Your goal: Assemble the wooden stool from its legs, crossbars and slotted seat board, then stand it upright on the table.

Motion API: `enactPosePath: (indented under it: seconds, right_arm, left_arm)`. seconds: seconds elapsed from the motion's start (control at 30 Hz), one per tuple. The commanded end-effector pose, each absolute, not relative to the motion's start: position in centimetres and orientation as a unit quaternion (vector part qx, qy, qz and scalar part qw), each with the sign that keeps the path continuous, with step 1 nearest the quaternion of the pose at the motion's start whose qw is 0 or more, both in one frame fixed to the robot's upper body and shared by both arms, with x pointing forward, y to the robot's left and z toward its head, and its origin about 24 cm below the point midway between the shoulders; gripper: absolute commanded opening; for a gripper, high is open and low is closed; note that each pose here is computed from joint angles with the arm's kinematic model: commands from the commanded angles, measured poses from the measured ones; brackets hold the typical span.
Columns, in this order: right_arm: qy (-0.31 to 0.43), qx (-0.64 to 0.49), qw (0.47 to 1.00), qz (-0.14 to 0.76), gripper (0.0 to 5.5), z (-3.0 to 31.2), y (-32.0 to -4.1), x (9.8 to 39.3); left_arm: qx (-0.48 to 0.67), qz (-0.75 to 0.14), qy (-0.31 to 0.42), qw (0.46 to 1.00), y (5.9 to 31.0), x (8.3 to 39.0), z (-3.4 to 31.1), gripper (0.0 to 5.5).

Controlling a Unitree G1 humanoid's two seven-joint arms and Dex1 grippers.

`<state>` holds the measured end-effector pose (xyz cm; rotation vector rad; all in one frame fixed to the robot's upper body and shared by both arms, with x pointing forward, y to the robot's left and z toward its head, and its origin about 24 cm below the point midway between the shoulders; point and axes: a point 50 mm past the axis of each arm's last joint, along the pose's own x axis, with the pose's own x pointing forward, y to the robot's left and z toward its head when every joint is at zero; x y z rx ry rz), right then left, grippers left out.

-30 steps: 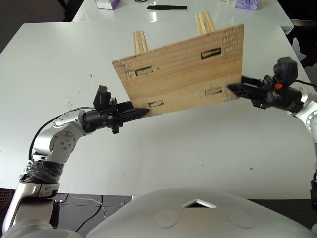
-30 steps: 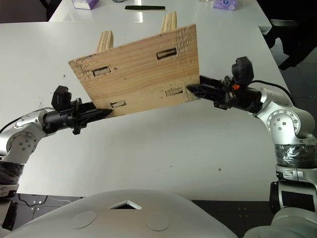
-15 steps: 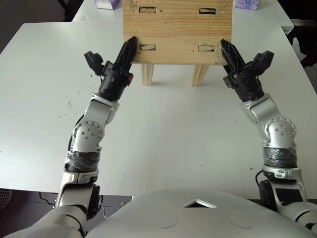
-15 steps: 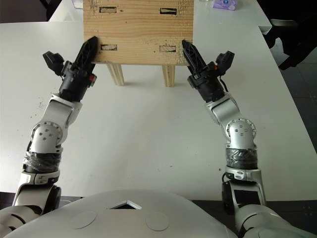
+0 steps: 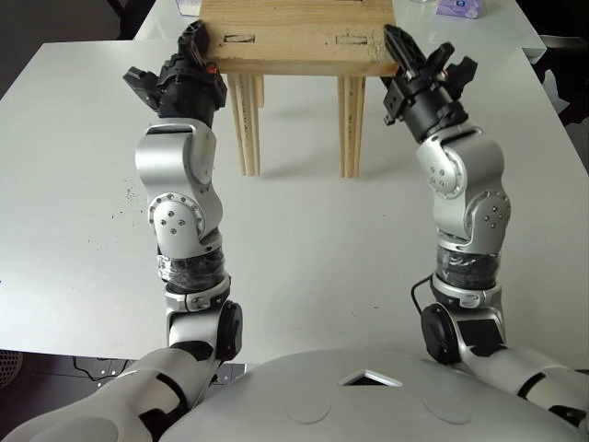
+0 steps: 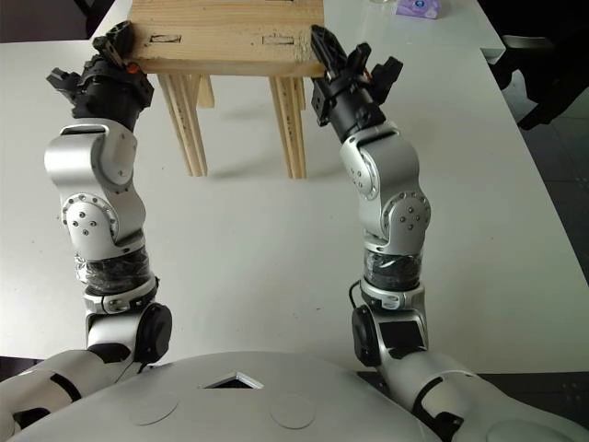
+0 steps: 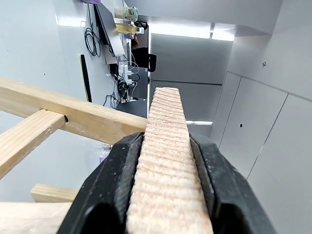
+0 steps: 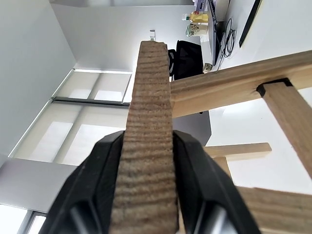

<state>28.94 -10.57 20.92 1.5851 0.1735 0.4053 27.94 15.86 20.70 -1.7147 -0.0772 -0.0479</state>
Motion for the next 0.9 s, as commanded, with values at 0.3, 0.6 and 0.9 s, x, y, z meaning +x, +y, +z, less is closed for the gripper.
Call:
enactPosePath:
  seconds: [0.3, 0.6, 0.9]
  right_arm:
    - [0.021, 0.678, 0.713, 0.178, 1.44, 20.6, -11.7, 26.4]
    - [0.032, 0.638, 0.759, 0.128, 1.44, 16.8, -12.3, 27.1]
    - [-0.019, 0.629, 0.762, 0.152, 2.98, 18.1, -12.6, 27.4]
  left_arm:
    - [-0.747, 0.08, 0.07, 0.656, 15.6, 27.0, 14.4, 1.38]
    - [-0.708, 0.045, 0.062, 0.702, 15.1, 27.4, 13.3, 1.38]
    - [-0.717, 0.012, 0.023, 0.697, 15.4, 27.5, 14.9, 2.94]
